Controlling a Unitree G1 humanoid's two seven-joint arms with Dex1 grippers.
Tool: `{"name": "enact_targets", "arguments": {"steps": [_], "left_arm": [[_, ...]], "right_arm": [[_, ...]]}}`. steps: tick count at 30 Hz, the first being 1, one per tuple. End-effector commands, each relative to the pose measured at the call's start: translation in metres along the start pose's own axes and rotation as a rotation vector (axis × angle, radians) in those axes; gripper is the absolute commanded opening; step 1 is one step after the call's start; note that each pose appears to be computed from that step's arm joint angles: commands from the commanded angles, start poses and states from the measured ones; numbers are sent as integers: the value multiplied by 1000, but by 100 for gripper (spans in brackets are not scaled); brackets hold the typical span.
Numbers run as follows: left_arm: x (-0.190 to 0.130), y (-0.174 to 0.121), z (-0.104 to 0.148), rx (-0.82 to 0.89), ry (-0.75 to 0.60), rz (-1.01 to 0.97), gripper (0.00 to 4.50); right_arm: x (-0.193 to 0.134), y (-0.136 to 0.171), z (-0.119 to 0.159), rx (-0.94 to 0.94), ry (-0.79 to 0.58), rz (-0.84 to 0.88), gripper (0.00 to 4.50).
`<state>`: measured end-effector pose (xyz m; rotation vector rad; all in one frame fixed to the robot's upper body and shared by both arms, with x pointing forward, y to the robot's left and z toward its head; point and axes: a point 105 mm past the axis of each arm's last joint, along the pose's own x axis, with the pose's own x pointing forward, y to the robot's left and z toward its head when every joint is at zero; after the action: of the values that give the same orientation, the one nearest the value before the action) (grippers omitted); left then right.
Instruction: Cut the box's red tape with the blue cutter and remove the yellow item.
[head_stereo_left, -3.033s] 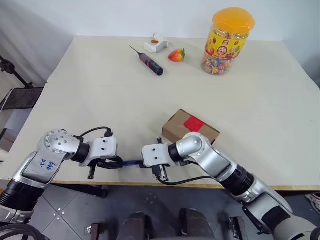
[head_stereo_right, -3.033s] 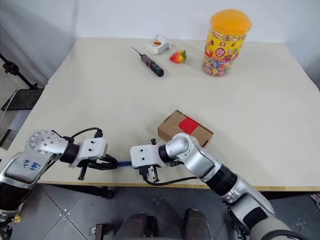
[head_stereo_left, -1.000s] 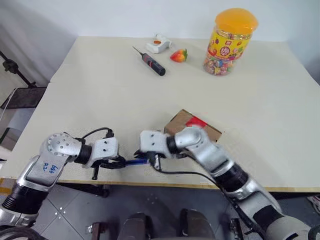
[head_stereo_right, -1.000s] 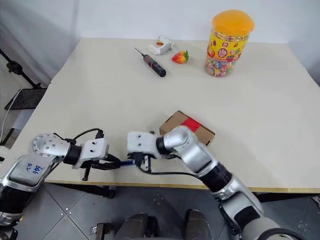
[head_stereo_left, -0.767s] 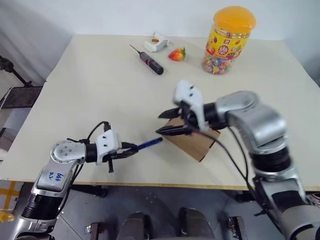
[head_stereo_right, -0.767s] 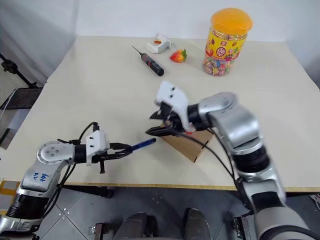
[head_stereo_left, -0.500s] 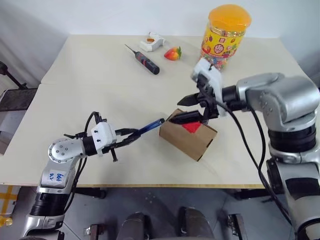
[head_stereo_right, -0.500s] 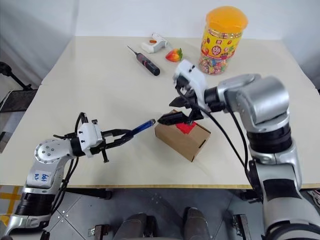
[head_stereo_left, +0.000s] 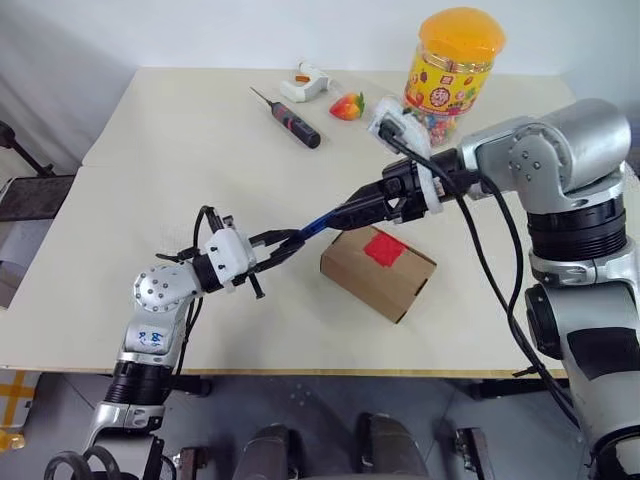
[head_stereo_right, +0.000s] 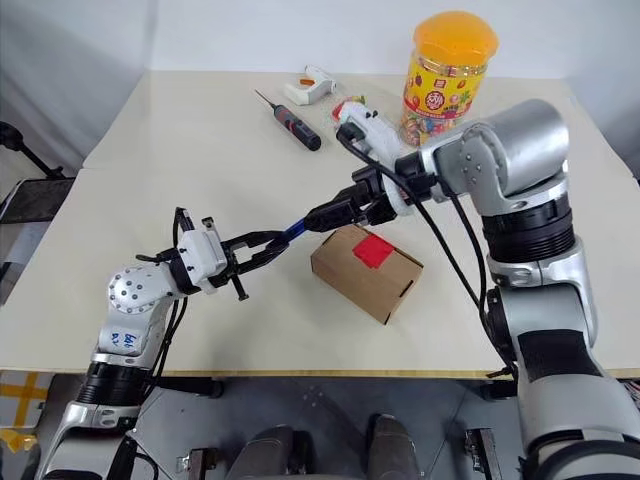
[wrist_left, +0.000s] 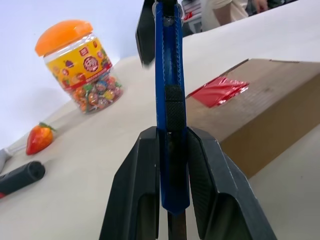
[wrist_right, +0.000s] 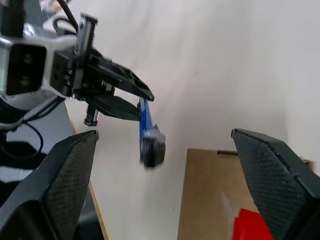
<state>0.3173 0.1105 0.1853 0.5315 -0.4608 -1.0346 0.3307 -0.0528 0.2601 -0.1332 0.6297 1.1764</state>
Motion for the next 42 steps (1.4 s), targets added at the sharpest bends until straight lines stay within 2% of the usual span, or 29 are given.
{"name": "enact_targets", "arguments": {"steps": [1,2,5,12,16,19,22,28,33,37,42], "left_arm": [[4,3,8,17,-42,1,70],[4,3,9,13,-44,-1,70],[5,3,10,12,-47,-4,70],[5,2,10,11,-53,-6,70],[5,2,10,8,-52,-5,70],[4,4,8,-13,-31,14,70],[2,12,-1,-80,40,49,139],[-16,23,-3,-152,94,100,323],[-59,12,-12,-254,227,51,448],[-67,1,-5,-328,239,18,450],[-52,-7,15,-380,175,-34,450]], "right_arm": [[1,3,10,-54,0,0,445],[3,2,9,-46,12,-3,445],[4,2,11,-34,19,11,395],[5,3,14,-31,21,20,141],[5,5,11,-35,33,30,14],[3,9,9,-54,37,42,16],[-3,11,12,-83,14,39,16],[-12,6,19,-101,-33,-12,16],[-31,-8,26,-109,-91,-97,16],[-43,-15,29,-108,-133,-146,16],[-54,-19,33,-112,-187,-192,16]]}}
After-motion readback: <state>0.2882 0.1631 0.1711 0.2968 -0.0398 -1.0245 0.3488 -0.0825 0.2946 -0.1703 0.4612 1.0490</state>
